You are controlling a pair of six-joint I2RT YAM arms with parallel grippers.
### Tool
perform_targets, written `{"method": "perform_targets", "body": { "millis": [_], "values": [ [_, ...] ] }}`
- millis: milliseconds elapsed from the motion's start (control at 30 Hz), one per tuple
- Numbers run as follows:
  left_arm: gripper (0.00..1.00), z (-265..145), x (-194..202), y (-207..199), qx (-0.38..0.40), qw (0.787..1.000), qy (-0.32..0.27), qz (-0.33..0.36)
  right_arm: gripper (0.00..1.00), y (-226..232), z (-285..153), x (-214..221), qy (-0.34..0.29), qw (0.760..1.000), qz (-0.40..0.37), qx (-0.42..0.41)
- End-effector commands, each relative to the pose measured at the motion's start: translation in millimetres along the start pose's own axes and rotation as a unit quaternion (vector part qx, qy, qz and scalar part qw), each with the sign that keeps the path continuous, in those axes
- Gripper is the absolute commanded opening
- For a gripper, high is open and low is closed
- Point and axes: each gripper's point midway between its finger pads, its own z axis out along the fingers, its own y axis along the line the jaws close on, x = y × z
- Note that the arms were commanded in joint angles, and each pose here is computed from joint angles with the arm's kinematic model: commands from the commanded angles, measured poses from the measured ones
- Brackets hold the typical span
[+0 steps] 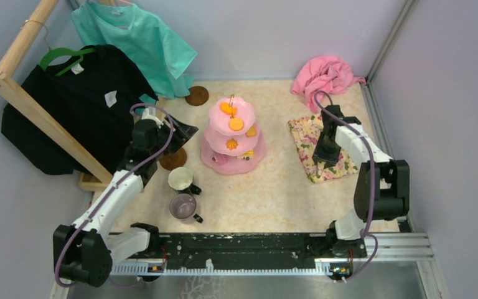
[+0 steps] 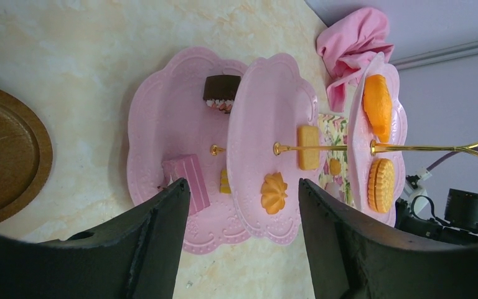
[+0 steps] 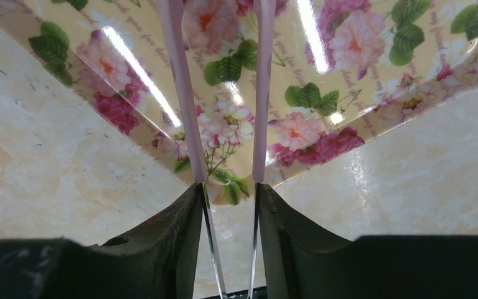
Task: Serve the afternoon tea
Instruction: Pick up the desert from the tray.
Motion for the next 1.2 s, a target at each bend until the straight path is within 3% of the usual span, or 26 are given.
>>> {"method": "perform_targets", "body": {
  "millis": [0, 433, 1167],
  "values": [
    [0.70, -3.4, -12.8, -4.6, 0.009, 1.000, -0.023, -0.003, 0.37, 6.6, -2.1, -33.9, -0.037, 0.999, -0.001, -0.004],
    [0.70, -1.7, -20.0, 3.4, 0.003, 0.999, -0.033, -0.012, 0.37, 18.1, 18.4, -72.0, -0.025, 1.000, -0.006, 0.013],
    [0.68, 1.3, -26.1, 8.6, -0.006, 0.999, -0.036, -0.014, 0.39, 17.4, 37.2, -100.7, -0.021, 0.999, 0.011, 0.031]
  ]
}}
